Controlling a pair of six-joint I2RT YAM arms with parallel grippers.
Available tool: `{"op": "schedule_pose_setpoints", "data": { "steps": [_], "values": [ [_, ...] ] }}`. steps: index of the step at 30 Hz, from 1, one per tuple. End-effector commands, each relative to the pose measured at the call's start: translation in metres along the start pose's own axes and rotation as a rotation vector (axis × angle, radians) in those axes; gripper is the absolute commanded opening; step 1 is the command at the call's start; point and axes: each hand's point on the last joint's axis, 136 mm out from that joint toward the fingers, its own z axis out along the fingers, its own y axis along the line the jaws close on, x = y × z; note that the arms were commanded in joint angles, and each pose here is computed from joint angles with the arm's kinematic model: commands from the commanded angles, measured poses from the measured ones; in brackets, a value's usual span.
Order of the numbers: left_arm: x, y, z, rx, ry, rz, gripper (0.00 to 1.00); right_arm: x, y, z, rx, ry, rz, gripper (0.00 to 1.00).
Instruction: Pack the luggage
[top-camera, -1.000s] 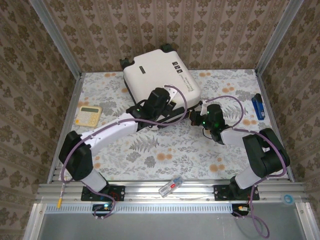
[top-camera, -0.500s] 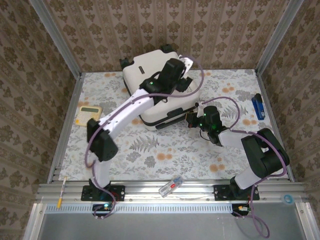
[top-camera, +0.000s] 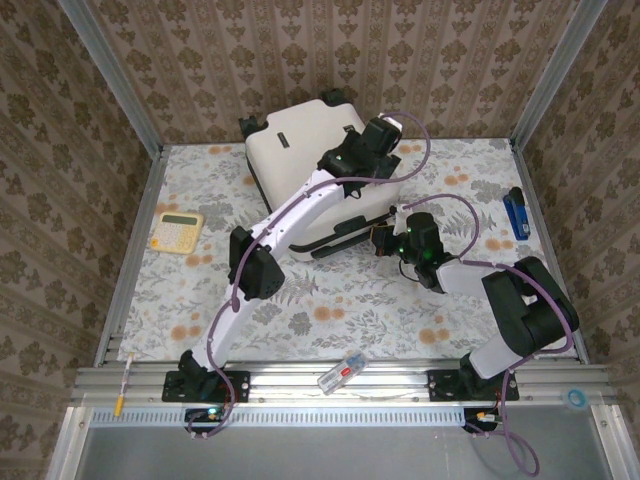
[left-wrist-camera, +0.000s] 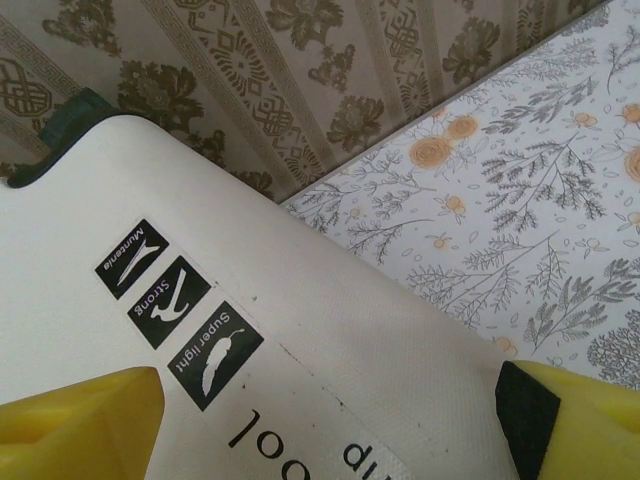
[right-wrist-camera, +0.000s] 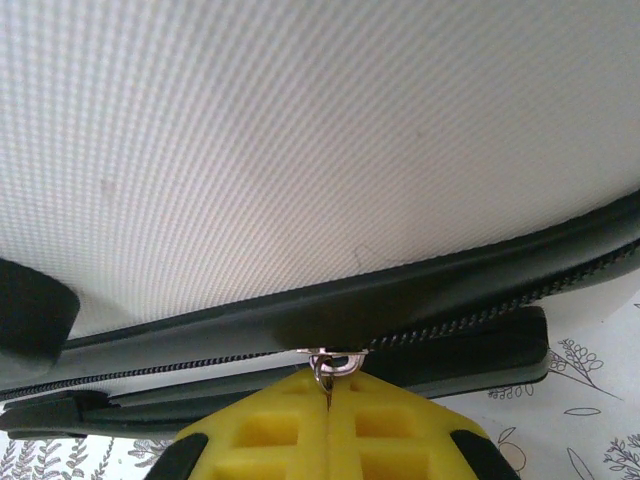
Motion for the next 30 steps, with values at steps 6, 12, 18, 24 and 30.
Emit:
{"op": "schedule_pose_setpoints", "data": {
  "steps": [6,12,18,24,30],
  "values": [
    [0.017,0.001,0.013,-0.069,0.031,-0.007,0.88,-0.002,0.026,-0.006,-0.086,-0.043,-0.048,0.00],
    [0.043,-0.004,0.021,-0.090,0.090,0.044,0.84,0.006,0.031,-0.007,-0.092,-0.037,-0.056,0.00],
    [0.090,-0.005,0.004,-0.090,0.188,0.116,0.74,0.004,0.014,-0.014,0.015,-0.062,-0.016,0.00],
    [0.153,0.011,-0.017,-0.108,0.243,0.122,0.73,-0.002,-0.018,-0.026,0.208,-0.072,-0.004,0.00],
    [0.192,0.017,-0.025,-0.102,0.269,0.130,0.70,-0.014,-0.048,-0.033,0.285,-0.082,0.033,0.00]
  ]
}}
